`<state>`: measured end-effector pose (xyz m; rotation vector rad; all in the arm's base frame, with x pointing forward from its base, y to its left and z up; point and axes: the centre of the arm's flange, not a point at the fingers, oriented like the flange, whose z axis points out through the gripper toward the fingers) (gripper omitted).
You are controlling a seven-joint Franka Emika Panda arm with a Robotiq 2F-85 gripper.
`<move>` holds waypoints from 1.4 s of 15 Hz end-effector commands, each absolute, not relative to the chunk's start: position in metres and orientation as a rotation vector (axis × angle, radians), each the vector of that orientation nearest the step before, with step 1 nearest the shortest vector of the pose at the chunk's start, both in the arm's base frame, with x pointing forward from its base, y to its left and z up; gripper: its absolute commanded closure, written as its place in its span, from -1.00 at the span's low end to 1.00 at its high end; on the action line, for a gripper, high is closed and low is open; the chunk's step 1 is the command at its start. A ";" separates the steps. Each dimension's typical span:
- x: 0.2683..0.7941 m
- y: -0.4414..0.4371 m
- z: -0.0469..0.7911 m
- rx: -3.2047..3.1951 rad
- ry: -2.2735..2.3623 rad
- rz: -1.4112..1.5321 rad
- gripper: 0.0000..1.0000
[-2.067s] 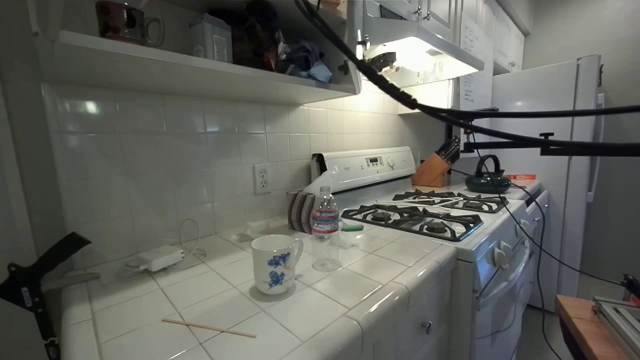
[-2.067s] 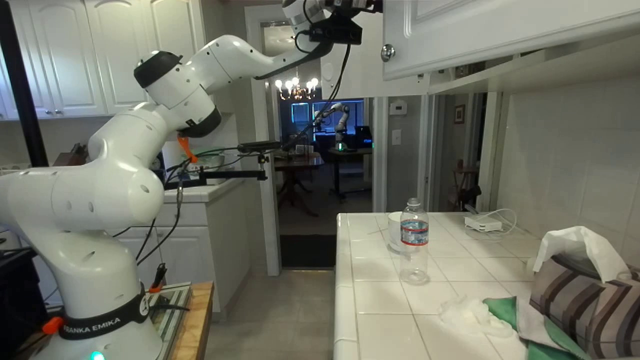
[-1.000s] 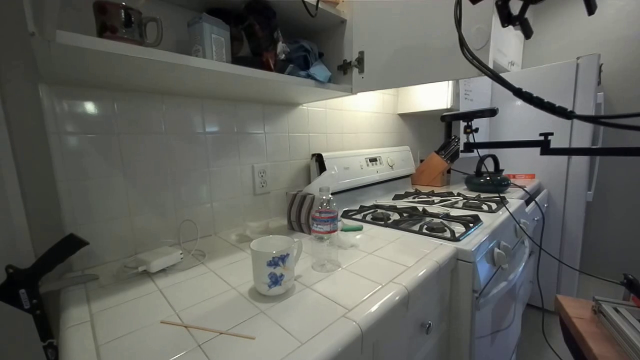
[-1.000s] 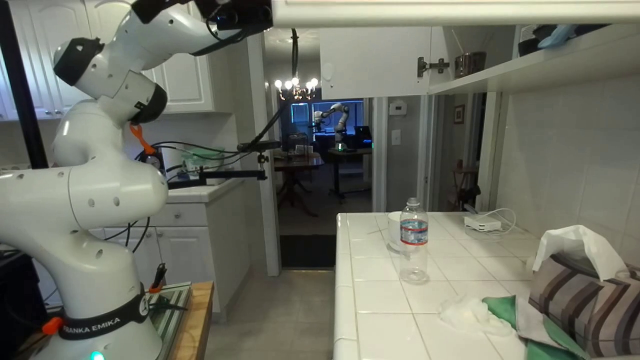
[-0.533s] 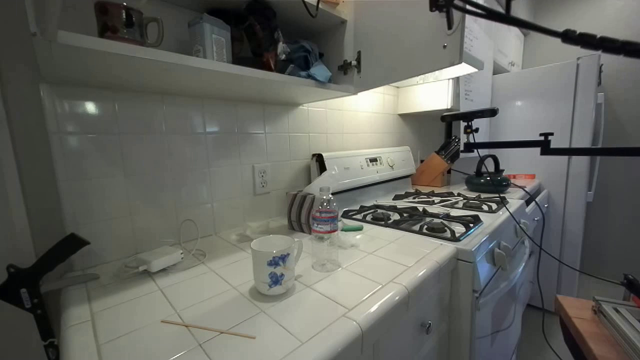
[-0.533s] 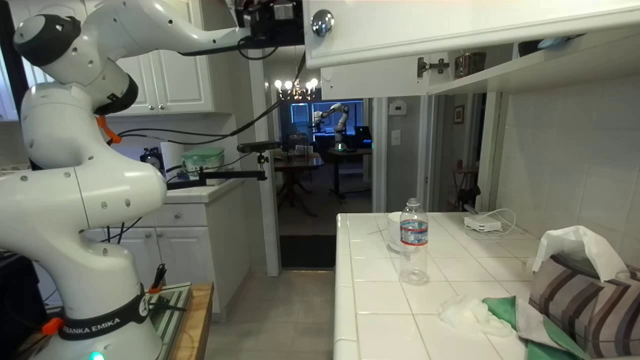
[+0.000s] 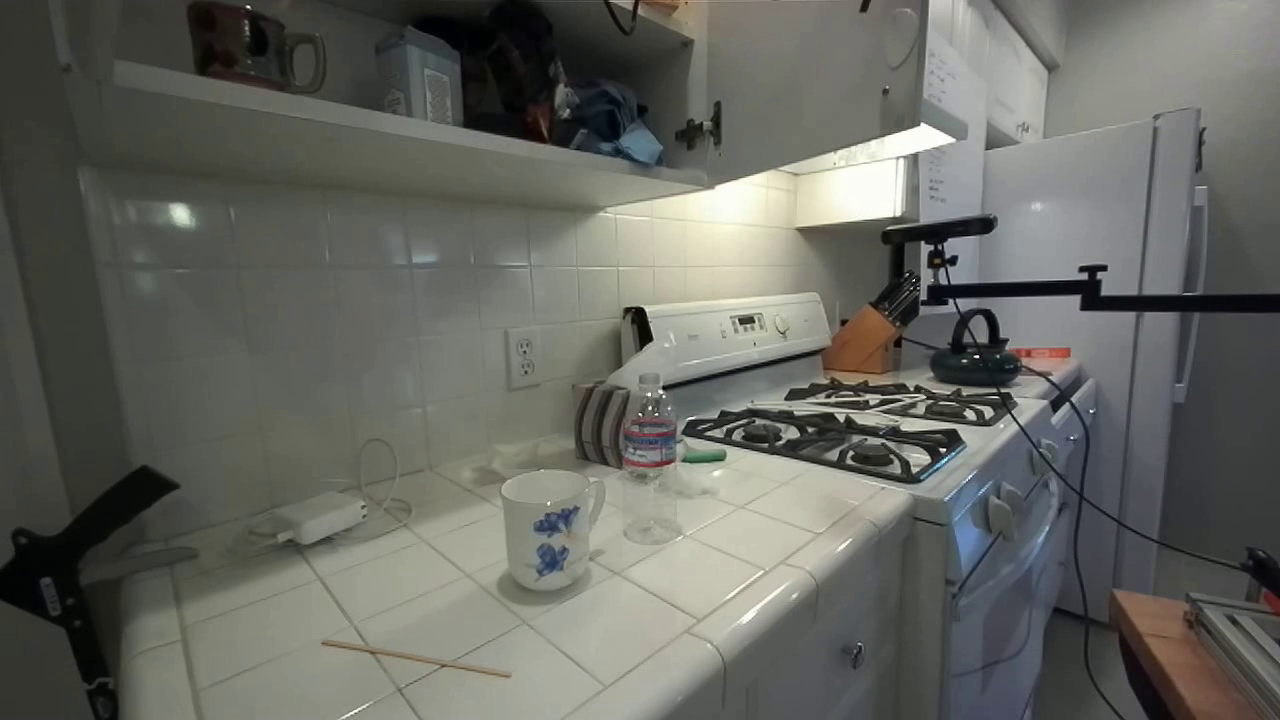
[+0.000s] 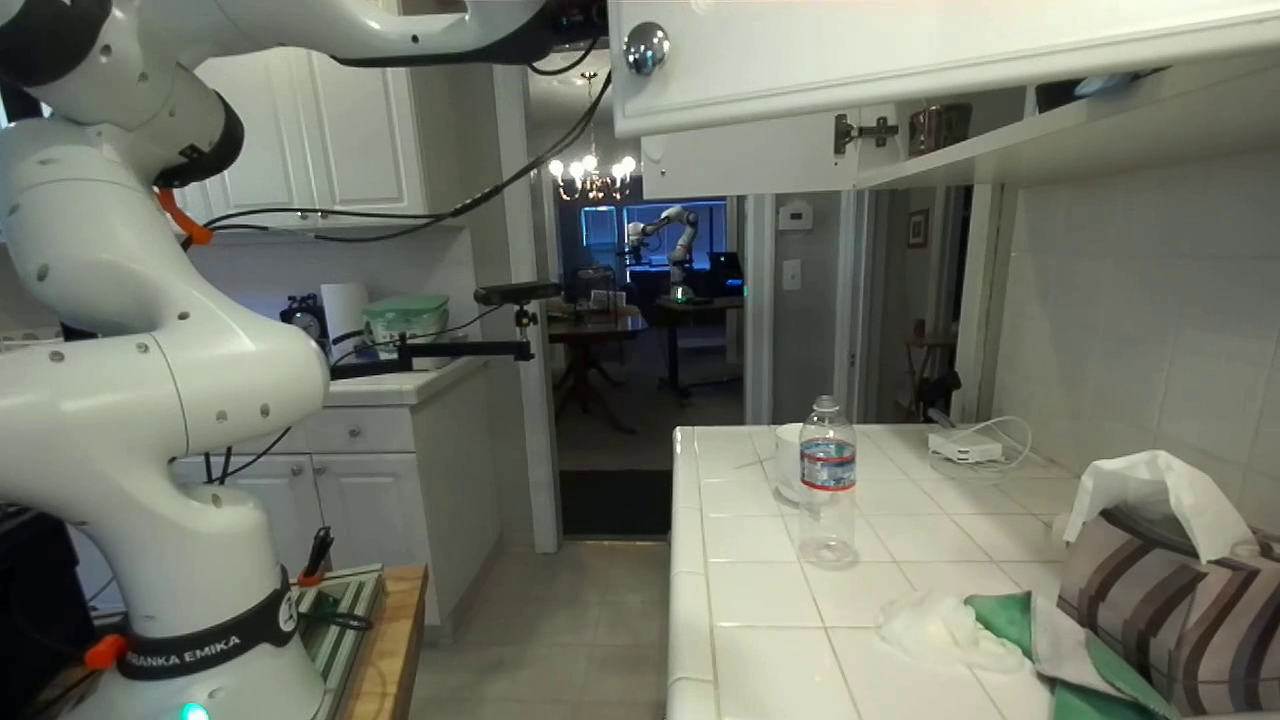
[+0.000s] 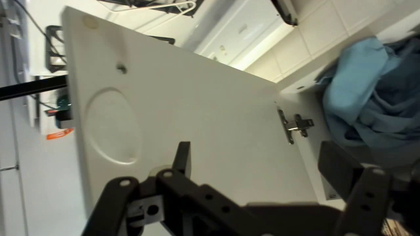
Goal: Move the bottle to the left. Then, open the right door of the wall cabinet, retrieve a cup, and place it on the counter.
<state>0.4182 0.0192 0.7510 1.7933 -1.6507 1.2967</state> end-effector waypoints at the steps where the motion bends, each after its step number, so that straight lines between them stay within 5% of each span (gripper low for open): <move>1: 0.408 -0.007 0.751 1.902 -1.684 1.493 -1.00; 9: 0.357 -0.057 0.715 1.938 -2.012 1.434 -1.00; 21: 0.360 -0.022 0.738 2.286 -1.508 1.497 -1.00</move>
